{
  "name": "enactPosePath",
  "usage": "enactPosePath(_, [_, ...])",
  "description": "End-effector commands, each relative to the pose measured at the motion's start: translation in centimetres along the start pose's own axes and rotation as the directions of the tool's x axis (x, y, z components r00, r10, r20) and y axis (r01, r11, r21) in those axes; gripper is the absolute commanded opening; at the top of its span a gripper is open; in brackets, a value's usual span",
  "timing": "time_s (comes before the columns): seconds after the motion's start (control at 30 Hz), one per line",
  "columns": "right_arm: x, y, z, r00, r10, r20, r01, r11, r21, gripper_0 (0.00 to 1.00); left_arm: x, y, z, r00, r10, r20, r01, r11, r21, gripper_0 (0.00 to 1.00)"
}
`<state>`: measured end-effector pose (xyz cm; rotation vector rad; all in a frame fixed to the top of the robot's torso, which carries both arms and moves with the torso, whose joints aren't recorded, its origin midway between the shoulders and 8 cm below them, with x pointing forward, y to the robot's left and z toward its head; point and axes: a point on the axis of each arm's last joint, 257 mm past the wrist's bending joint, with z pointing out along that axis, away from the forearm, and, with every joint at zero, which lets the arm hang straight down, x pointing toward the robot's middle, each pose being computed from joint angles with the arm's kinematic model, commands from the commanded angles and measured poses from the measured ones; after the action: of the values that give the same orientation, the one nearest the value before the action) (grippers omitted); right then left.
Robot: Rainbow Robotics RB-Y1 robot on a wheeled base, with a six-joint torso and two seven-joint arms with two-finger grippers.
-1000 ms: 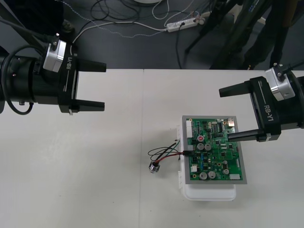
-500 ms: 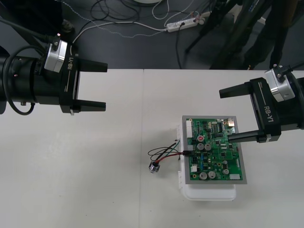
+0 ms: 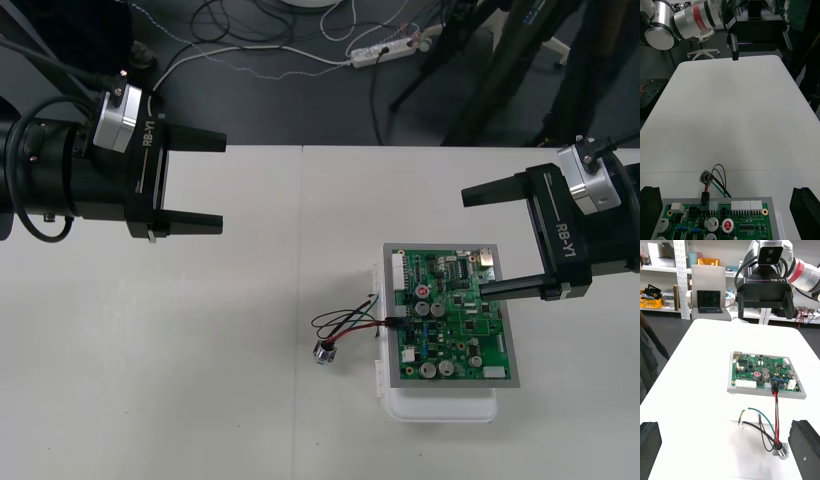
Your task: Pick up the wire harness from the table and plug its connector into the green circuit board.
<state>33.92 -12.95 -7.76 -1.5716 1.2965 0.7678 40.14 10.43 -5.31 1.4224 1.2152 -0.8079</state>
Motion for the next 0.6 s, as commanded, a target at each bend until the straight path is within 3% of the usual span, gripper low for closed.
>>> enactPosePath(0.03, [-0.09, 0.21, -1.17, 0.999, 0.0, -0.036, 0.001, 1.0, 0.008, 1.0, -0.27, -0.99, -0.19, 0.999, 0.045, 0.001, -0.045, 0.999, 0.016, 1.0])
enactPosePath(0.6, [-0.09, 0.21, -1.17, 0.999, 0.0, -0.036, 0.001, 1.0, 0.008, 1.0, -0.27, -0.99, -0.19, 0.999, 0.045, 0.001, -0.045, 0.999, 0.016, 1.0])
